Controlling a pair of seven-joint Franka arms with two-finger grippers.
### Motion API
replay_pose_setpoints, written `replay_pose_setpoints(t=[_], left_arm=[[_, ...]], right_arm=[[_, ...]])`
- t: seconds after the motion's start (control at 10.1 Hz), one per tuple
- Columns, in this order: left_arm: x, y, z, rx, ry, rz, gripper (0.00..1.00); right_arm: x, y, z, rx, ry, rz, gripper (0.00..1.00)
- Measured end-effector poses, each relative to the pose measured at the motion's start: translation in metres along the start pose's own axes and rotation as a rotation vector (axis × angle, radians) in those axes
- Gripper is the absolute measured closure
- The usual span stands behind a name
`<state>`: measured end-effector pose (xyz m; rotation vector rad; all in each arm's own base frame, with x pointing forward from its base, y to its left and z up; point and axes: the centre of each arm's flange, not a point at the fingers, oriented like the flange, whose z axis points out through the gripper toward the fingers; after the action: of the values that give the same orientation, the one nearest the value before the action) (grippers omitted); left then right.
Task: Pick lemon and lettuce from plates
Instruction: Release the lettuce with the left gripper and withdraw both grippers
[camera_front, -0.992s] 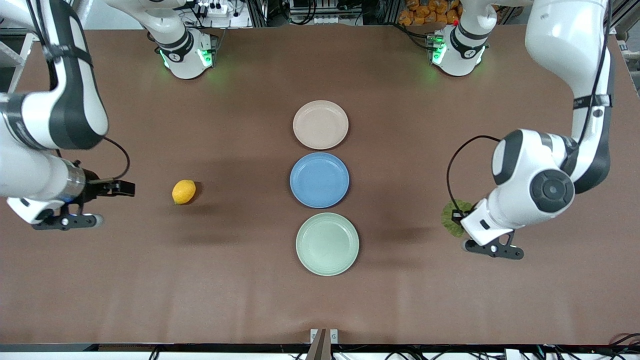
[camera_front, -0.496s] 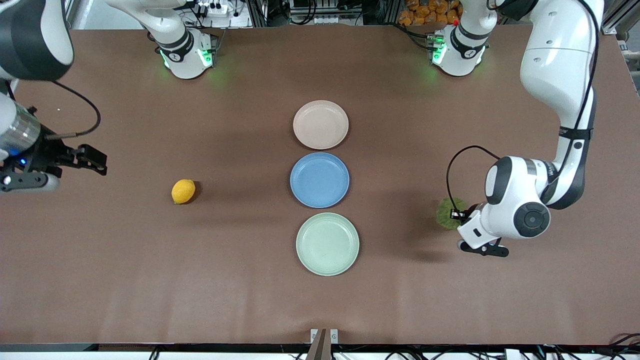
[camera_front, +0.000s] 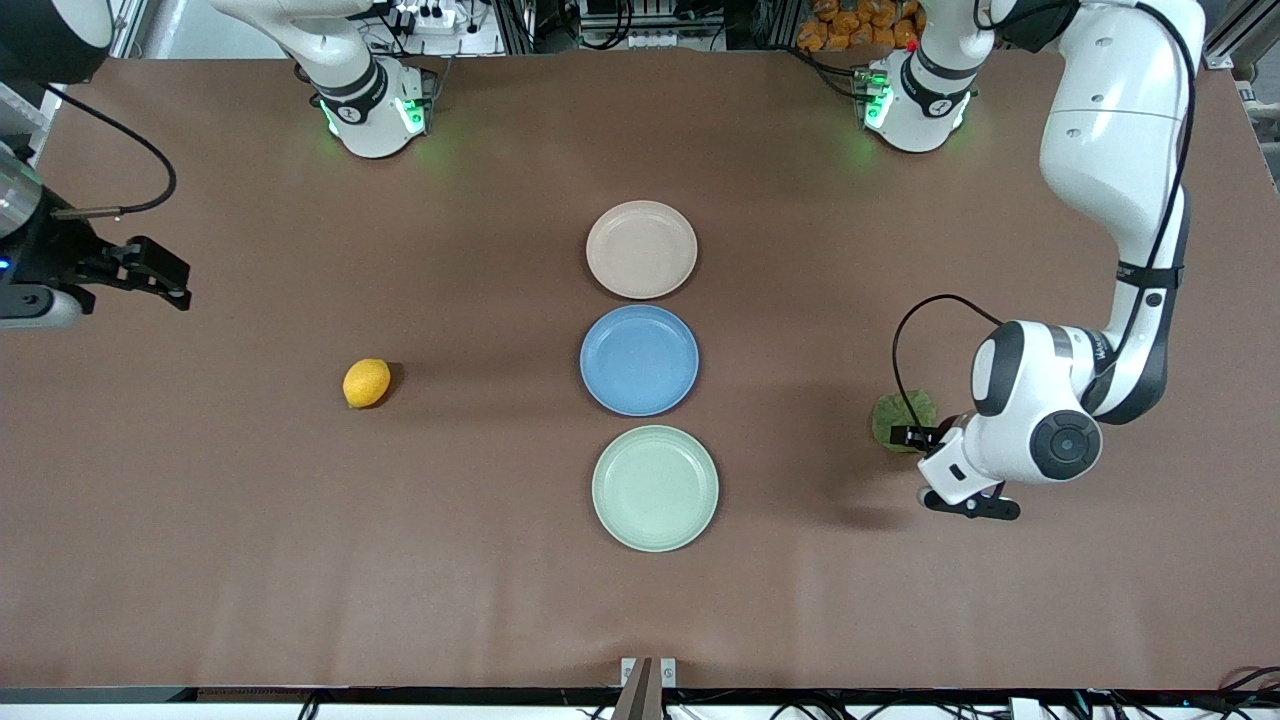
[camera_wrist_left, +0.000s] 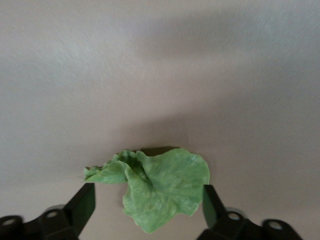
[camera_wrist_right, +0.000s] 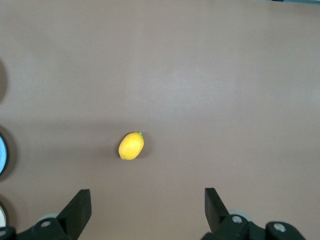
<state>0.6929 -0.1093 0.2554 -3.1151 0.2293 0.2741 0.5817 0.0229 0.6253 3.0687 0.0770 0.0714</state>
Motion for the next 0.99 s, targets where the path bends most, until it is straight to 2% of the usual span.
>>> replay_pose_setpoints(t=[0.2,0.4,0.5,0.69,0.99], left_arm=[[-0.005,-0.008,-0.067,0.014,0.089,-0.011,0.0],[-0.029,-0.015,-0.148,0.046,0.15,-0.015,0.0],[-0.048,-0.017,-0.188,0.053,0.166,-0.02,0.0],[-0.093,-0.023,-0.258,0.058,0.18,-0.057,0.0],[-0.142,-0.026,-0.308,0.059,0.162,-0.105,0.0]], right_arm=[[0.001,0.004,-0.005,-0.001,0.017,0.006,0.0],[0.001,-0.001,-0.014,0.0,0.032,-0.015,0.0],[0.0,-0.01,-0.015,0.002,0.022,-0.027,0.0],[-0.002,-0.019,-0.013,0.003,0.004,-0.009,0.0],[-0.002,-0.011,-0.014,0.002,0.002,0.004,0.0]])
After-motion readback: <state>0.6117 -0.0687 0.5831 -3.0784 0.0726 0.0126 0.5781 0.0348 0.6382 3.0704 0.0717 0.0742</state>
